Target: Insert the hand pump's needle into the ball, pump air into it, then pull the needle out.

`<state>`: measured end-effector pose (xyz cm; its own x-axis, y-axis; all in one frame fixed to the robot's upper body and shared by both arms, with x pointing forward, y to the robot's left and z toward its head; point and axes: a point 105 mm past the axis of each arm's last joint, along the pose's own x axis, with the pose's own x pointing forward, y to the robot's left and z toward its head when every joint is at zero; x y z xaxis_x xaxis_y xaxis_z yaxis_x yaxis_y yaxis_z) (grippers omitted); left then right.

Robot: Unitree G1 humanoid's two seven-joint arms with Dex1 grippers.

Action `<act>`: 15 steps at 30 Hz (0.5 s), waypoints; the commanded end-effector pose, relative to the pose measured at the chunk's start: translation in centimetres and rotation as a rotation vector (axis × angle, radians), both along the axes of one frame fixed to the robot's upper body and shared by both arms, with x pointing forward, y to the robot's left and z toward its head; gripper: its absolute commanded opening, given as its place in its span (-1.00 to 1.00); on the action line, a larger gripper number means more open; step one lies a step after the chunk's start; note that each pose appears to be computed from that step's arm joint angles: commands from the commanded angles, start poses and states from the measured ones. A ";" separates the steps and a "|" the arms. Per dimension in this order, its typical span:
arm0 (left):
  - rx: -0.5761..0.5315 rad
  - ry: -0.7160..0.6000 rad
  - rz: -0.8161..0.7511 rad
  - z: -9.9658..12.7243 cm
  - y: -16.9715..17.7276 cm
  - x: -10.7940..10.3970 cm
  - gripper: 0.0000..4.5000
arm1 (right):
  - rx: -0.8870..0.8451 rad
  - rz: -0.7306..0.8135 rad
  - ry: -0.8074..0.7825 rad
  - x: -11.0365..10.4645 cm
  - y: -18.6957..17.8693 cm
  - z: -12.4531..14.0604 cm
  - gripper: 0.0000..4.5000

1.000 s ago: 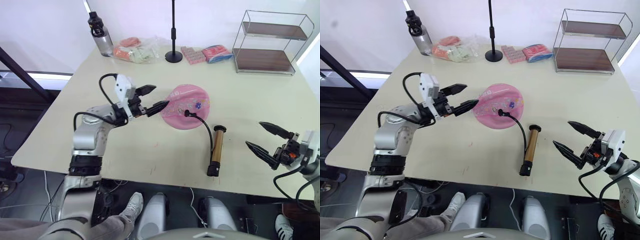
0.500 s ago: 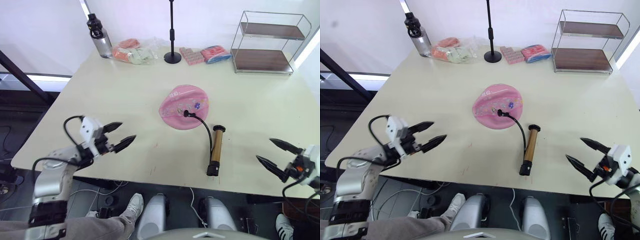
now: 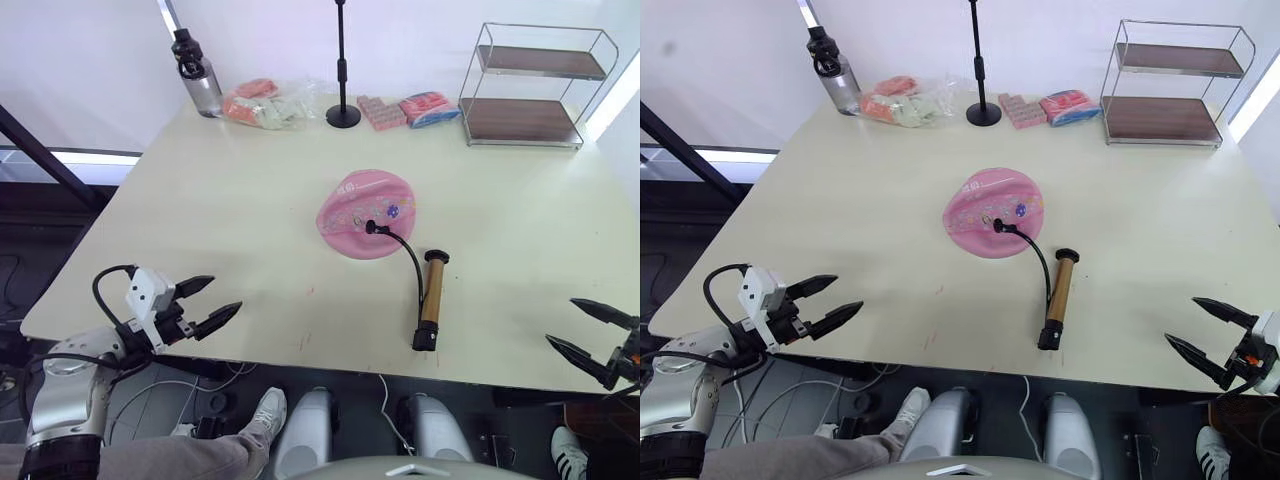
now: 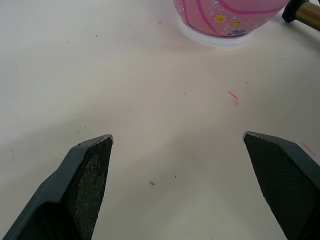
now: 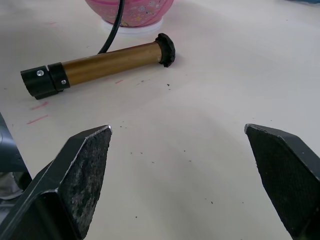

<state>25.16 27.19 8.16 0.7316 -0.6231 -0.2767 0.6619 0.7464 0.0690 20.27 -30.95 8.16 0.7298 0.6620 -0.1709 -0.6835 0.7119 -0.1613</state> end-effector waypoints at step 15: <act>-0.027 0.096 -0.239 0.9 -14.5 -0.7 0.97 | 0.120 0.219 -0.072 -1.1 5.3 4.5 1.00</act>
<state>24.73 13.79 8.52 0.5588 -0.7630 -0.3250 0.7992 0.6000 -0.0345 19.25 -26.12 11.76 0.5915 0.8035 -0.0678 -0.8043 0.5820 -0.1199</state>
